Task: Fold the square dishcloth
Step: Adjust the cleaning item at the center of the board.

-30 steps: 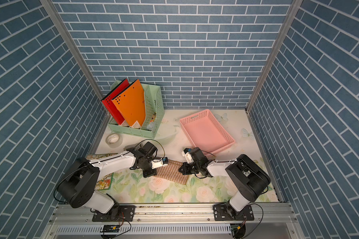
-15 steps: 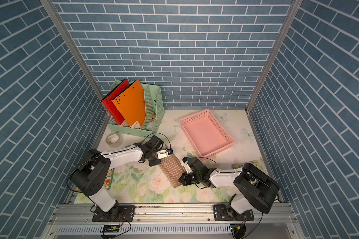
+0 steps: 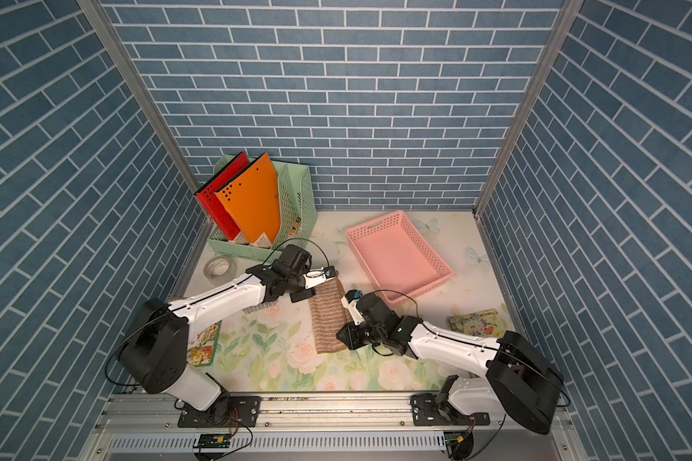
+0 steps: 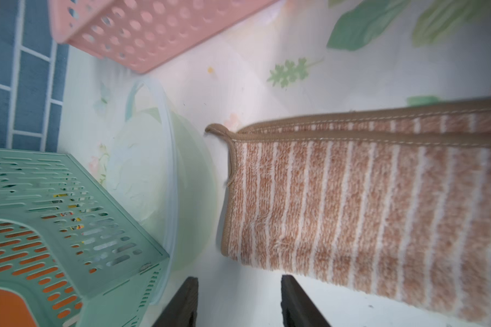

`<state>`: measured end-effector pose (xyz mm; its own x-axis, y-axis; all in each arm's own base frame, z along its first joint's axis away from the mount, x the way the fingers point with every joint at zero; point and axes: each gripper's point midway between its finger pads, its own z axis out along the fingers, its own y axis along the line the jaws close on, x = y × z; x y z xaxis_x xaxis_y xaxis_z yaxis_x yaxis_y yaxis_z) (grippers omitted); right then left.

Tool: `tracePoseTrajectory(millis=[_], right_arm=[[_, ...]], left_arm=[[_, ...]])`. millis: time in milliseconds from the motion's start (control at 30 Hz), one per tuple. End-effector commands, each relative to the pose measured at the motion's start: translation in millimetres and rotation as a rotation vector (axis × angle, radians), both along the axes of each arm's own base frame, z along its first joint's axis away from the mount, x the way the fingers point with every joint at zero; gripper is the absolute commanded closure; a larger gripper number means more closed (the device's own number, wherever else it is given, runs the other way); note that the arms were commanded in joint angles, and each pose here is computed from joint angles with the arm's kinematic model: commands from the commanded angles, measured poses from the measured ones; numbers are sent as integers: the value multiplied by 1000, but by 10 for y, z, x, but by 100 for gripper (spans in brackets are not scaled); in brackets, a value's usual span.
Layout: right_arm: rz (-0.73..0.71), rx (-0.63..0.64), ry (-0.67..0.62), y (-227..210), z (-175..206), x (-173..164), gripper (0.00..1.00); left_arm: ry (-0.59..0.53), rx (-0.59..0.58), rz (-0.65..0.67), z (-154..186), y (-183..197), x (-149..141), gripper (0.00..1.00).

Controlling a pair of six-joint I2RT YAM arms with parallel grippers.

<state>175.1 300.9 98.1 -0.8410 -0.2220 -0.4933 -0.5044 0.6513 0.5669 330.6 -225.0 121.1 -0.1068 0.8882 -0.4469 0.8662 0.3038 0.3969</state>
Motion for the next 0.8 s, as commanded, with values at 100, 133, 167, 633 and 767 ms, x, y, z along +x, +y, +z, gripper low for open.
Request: tracePoseTrajectory(millis=[100,133,167,633,767], right_arm=[[-1,-74,17,-167,-246,407,78],[7,-63,34,-128,-291,437,78],[11,-62,51,-105,-342,460,79],[65,-91,175,41,-753,-113,84],[119,-44,178,233,-614,-376,84]], left_arm=[[327,-123,-83,-225,-3,-788,49],[355,-131,-81,-286,1,-850,50],[372,-135,-80,-347,2,-893,50],[298,-74,5,-793,-96,-499,55],[264,-18,22,-852,62,-472,55]])
